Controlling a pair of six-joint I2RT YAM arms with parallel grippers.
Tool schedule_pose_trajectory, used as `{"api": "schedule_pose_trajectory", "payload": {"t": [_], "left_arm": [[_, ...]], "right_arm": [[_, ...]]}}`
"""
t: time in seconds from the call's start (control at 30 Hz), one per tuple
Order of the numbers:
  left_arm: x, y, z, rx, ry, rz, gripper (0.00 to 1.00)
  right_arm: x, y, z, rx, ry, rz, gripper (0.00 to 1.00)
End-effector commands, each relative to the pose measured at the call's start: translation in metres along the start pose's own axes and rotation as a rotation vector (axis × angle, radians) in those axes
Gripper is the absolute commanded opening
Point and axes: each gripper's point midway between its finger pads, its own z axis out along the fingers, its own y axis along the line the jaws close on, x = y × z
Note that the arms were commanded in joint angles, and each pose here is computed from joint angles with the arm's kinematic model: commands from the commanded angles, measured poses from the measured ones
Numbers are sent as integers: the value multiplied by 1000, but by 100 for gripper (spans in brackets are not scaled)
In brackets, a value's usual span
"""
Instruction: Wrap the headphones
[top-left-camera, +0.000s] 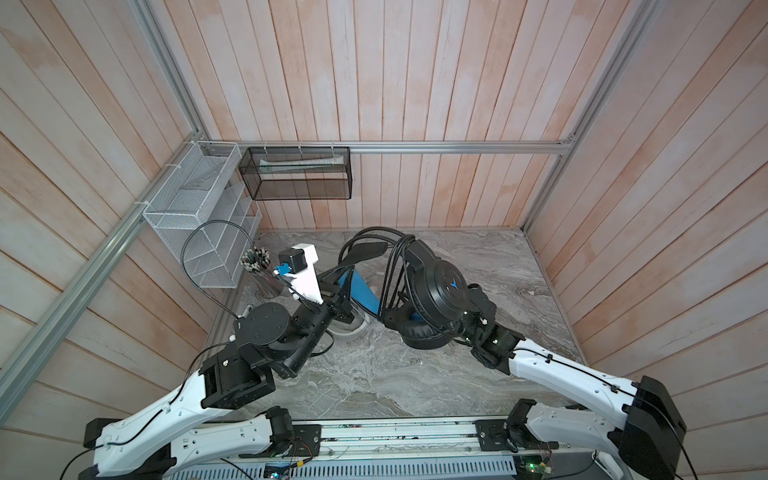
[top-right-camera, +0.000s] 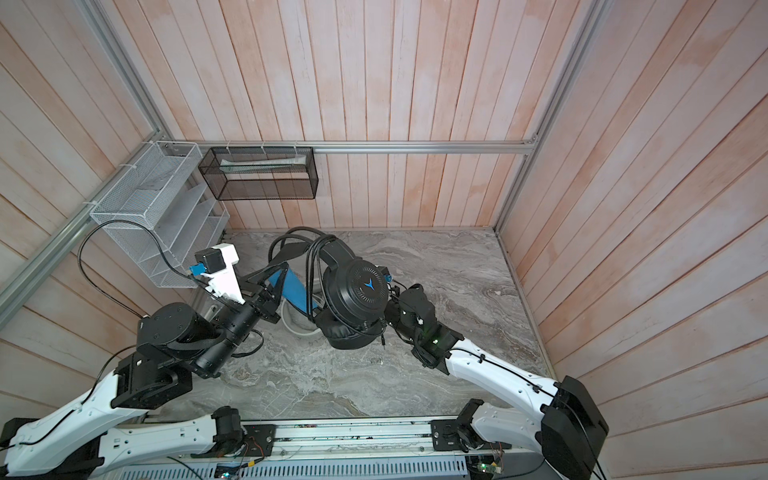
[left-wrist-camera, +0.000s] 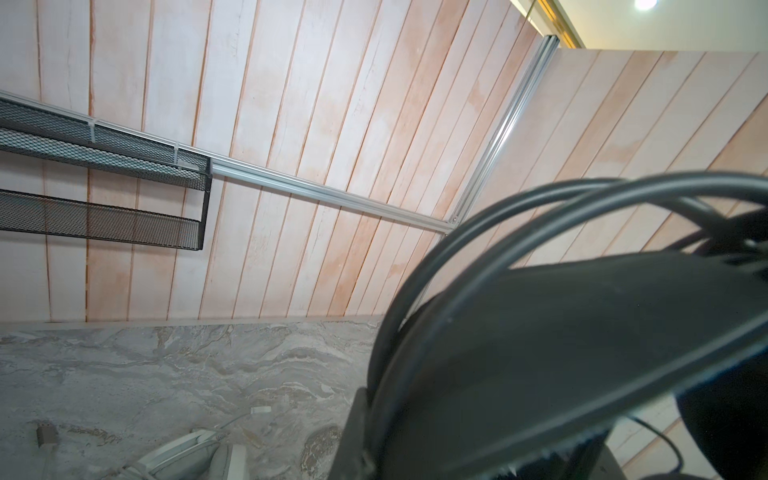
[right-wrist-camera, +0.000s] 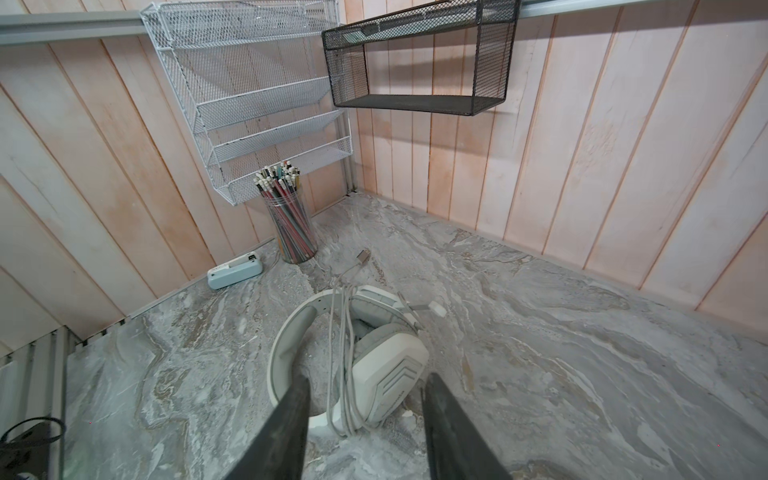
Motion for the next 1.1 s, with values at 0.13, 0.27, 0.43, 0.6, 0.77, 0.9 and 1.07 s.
{"api": "schedule_pose_trajectory", "payload": {"t": [0.13,0.27,0.43,0.6,0.77,0.9,1.07], "left_arm": [[-38,-5,-4,11,-107,-130,0],[-42,-5,-5,5,-113,-125,0],[-45,0,-7,-16,-117,-127,0],[-43,1,-7,-21,-112,-139,0],[-44,1,-7,-19,-114,-144,0],[-45,1,-7,-20,-113,-143,0],[-44,3,-8,-29,-112,-140,0]], "right_arm": [[-7,13,-13,-81,-54,46,56],[-10,15,-19,-95,-83,65,57],[-16,20,-27,-124,-119,85,60],[-16,21,-27,-129,-128,103,58],[-14,22,-21,-144,-124,115,56],[-11,27,-17,-178,-123,135,56],[-10,41,-17,-266,-122,163,57]]}}
